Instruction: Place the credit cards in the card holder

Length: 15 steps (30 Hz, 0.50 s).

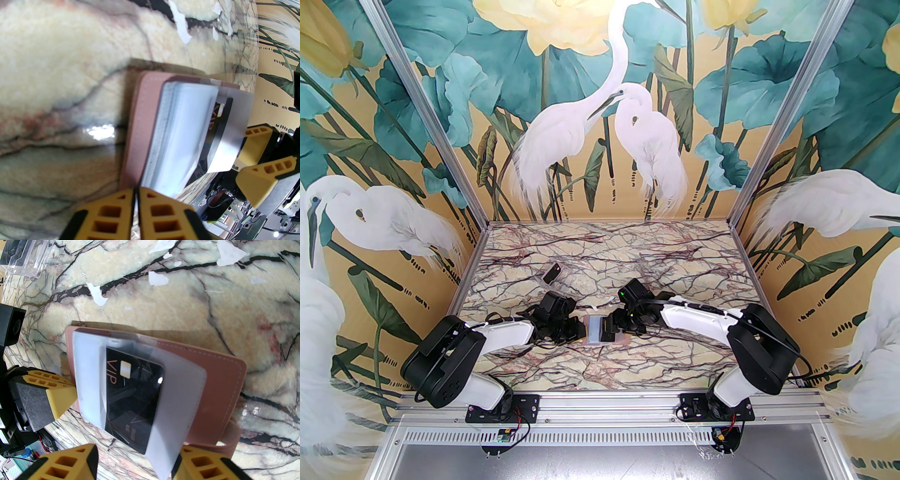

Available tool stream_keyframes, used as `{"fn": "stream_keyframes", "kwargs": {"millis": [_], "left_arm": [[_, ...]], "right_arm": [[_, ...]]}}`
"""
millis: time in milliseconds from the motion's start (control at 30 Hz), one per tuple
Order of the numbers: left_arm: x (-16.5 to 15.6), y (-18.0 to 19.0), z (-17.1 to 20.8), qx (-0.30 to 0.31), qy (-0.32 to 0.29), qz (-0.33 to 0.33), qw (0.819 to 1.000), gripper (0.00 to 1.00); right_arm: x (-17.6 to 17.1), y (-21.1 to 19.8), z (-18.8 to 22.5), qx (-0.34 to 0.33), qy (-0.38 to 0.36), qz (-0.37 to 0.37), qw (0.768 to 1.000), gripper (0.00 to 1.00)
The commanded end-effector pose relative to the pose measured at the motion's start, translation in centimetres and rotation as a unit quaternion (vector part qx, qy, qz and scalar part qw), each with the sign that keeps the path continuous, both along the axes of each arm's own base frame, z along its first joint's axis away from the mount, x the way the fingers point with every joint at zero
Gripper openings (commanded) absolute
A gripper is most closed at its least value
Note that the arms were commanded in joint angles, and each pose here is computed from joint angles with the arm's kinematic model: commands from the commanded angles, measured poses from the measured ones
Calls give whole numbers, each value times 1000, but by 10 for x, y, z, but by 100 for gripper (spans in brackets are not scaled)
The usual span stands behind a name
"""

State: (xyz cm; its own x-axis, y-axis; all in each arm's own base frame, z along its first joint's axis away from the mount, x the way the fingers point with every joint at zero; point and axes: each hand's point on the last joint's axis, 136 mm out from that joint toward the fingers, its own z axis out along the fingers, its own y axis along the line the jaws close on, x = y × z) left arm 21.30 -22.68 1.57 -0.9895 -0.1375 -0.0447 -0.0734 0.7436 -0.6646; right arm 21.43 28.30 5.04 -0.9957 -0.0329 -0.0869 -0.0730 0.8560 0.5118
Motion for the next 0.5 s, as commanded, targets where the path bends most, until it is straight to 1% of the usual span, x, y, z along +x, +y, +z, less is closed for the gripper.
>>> {"fn": "stream_keyframes", "kwargs": {"millis": [0,167,300,400,467], "left_arm": [[-10,9,-22,40,19,-1,999,14],[-10,9,-22,40,20,-1,999,14],[-10,9,-22,40,19,-1,999,14],[-10,9,-22,40,19,-2,999,14],[-10,9,-23,41,21,-1,999,14]], "right_arm": [[2,-3,6,-9,-12,-2,1000,57],[3,-10,3,-29,-15,-9,999,57],[14,-27,14,-62,-58,-31,996,58],[17,-24,28,-48,-79,-25,995,59],[15,-14,30,-24,-72,-10,997,59]]}}
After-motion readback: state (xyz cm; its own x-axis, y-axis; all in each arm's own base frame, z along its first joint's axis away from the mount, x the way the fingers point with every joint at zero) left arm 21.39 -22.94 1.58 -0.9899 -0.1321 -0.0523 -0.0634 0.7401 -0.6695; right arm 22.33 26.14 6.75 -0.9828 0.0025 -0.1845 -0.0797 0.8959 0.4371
